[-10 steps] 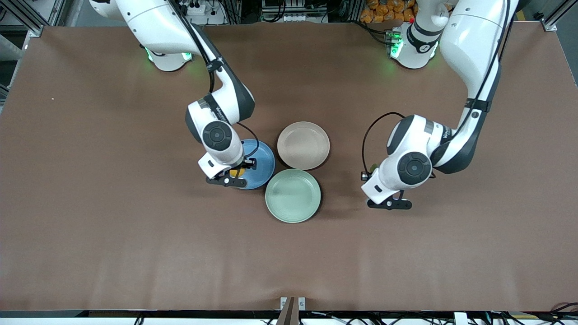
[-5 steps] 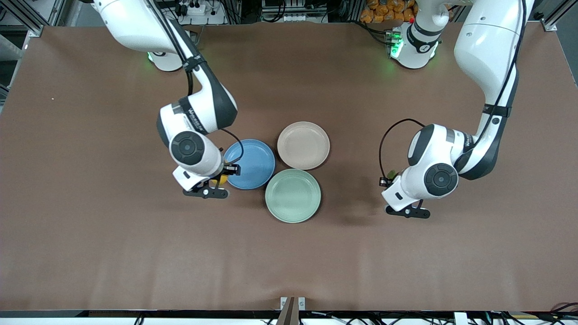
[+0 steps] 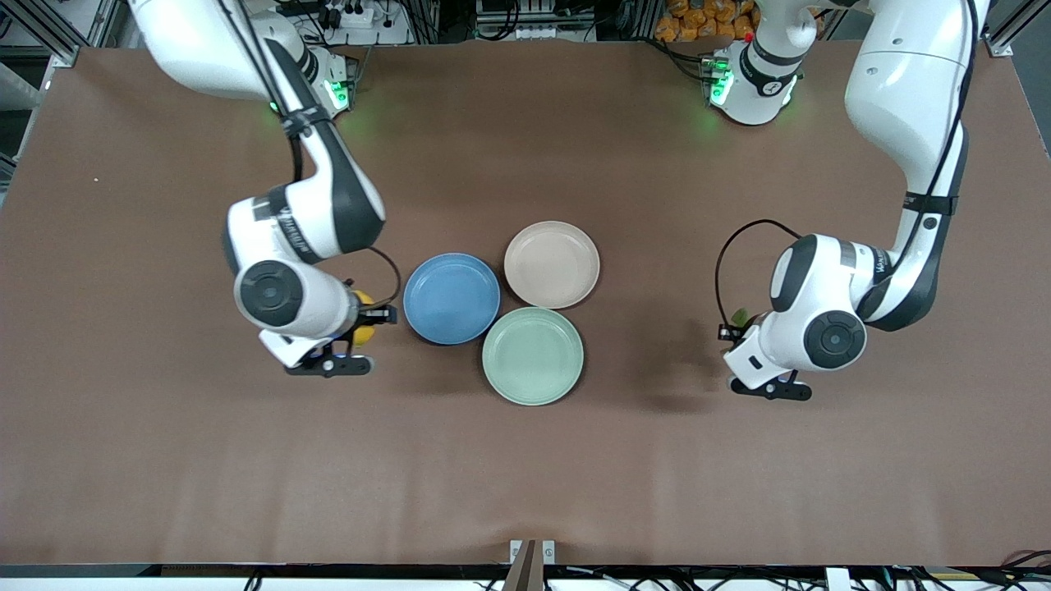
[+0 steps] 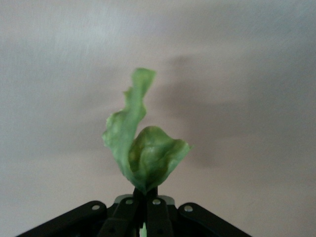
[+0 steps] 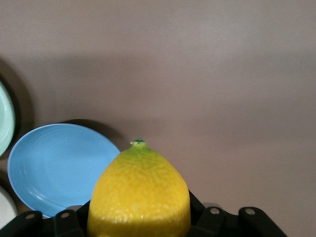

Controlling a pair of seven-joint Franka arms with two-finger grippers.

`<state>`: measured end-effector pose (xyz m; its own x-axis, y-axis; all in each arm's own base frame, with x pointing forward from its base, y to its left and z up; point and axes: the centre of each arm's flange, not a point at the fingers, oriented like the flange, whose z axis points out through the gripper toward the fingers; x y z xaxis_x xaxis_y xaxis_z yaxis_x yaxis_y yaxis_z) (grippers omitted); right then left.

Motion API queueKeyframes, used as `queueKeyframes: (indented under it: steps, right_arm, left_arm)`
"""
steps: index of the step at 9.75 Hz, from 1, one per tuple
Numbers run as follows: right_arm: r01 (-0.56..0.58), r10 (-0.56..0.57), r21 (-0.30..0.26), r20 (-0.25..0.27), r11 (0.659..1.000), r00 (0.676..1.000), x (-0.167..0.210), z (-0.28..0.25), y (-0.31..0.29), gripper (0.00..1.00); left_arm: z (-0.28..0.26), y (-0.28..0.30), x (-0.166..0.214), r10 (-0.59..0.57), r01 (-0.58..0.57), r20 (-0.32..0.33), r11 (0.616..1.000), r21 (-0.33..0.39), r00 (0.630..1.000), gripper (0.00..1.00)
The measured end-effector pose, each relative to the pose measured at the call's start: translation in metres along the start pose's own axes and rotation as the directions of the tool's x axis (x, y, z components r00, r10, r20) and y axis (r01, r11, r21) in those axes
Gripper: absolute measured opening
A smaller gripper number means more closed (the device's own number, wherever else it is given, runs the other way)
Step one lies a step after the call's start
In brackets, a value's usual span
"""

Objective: Pick lemon and lettuce from blue and beige plates
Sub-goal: 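Carry the lettuce and lemon away from the plates with both grippers, then release the lettuce onto the table while the right gripper carries the lemon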

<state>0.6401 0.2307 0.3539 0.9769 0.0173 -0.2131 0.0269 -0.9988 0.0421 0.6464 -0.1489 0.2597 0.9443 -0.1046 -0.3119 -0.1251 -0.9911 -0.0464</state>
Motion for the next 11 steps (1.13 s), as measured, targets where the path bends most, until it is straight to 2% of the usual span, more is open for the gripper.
queueKeyframes:
  steps: [2, 5, 6, 7, 9, 11]
  right_arm:
    - [0.043, -0.044, 0.009, 0.015, 0.999, 0.999, 0.001, -0.013, 0.031, 0.57]
    - [0.124, -0.124, 0.036, 0.022, 0.992, 0.992, -0.005, -0.025, 0.093, 0.57]
    - [0.137, -0.139, 0.043, 0.028, 0.990, 0.990, -0.008, -0.025, 0.109, 0.57]
    - [0.146, -0.147, 0.049, 0.033, 0.988, 0.989, -0.010, -0.022, 0.121, 0.57]
    - [0.181, -0.183, 0.058, 0.030, 0.982, 0.983, -0.011, -0.015, 0.145, 0.57]
    - [0.204, -0.205, 0.054, 0.018, 0.977, 0.979, -0.018, -0.003, 0.175, 0.57]
  left_arm:
    - [0.003, -0.014, -0.001, -0.019, 0.019, 0.028, 1.000, -0.001, 0.999, 0.03]
    - [-0.010, -0.014, -0.001, -0.025, 0.025, 0.007, 1.000, -0.003, 1.000, 0.43]
    - [-0.022, -0.020, -0.004, -0.034, 0.034, -0.006, 0.999, -0.003, 0.999, 0.54]
    - [-0.035, -0.031, -0.010, -0.049, 0.049, -0.003, 0.999, -0.003, 0.999, 0.72]
    - [-0.060, -0.049, -0.024, -0.075, 0.075, -0.008, 0.997, 0.001, 0.997, 0.99]
    - [-0.076, -0.058, -0.045, -0.089, 0.089, -0.020, 0.996, 0.010, 0.996, 1.00]
